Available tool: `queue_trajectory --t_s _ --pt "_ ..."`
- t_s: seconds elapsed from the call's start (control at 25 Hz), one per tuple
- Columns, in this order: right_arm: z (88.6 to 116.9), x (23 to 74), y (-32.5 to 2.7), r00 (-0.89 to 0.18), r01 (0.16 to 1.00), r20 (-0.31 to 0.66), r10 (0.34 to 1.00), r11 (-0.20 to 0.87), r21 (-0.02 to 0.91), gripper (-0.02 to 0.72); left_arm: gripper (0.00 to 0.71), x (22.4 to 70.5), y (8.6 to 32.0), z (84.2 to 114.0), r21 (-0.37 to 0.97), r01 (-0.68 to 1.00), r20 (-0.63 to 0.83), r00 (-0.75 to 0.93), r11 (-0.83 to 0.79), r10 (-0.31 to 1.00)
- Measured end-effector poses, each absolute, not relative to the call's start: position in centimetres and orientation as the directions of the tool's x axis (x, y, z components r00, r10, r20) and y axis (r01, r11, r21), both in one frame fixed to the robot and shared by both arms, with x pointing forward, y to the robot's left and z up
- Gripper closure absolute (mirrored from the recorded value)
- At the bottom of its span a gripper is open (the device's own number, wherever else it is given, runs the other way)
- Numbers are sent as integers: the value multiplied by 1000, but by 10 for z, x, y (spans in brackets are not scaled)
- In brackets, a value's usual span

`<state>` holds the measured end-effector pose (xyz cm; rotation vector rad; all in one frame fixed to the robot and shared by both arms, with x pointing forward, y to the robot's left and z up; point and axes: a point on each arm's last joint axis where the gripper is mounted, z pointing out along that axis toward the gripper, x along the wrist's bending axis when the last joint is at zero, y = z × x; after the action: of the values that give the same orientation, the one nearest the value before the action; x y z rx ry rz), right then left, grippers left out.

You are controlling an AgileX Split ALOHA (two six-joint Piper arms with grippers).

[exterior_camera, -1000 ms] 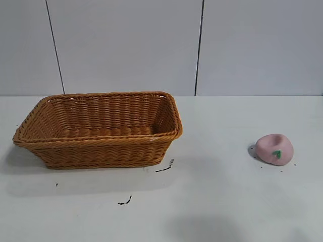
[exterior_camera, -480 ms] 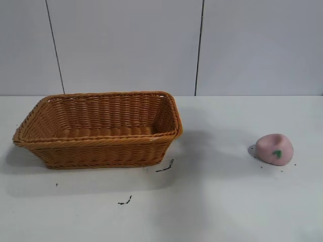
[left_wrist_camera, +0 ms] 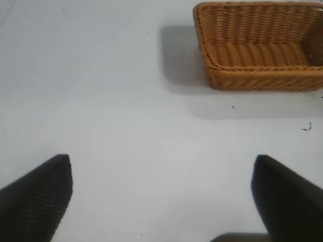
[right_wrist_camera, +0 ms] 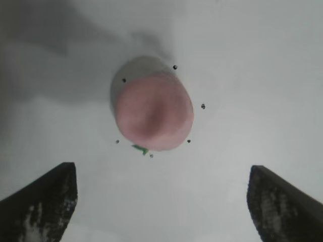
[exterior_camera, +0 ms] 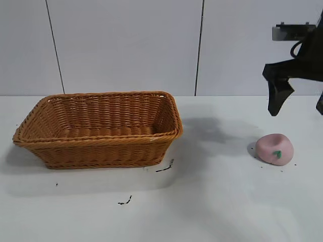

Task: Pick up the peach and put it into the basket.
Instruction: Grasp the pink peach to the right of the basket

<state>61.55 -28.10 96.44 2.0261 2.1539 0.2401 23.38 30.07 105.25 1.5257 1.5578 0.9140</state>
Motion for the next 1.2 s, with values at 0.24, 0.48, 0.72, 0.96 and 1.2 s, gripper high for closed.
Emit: queue_trajectory --t_s 0.24,0.48,0.72,0.96,1.2 --pt "920 630 -279 -50 975 0 999 49 218 70 17 234 301 1052 889 457 -35 0 31 999" --pt "903 640 -278 -45 962 6 999 42 270 70 17 234 301 1052 889 457 -35 0 31 999" --pt "889 641 -277 -38 967 14 999 34 253 71 17 234 301 1052 889 457 -35 0 31 999" --pt "883 637 -277 -44 979 15 999 40 199 182 17 234 301 1052 889 457 -35 0 31 999" --pt "890 637 -277 -61 979 12 998 58 197 693 17 234 301 1052 889 457 -35 0 31 999"
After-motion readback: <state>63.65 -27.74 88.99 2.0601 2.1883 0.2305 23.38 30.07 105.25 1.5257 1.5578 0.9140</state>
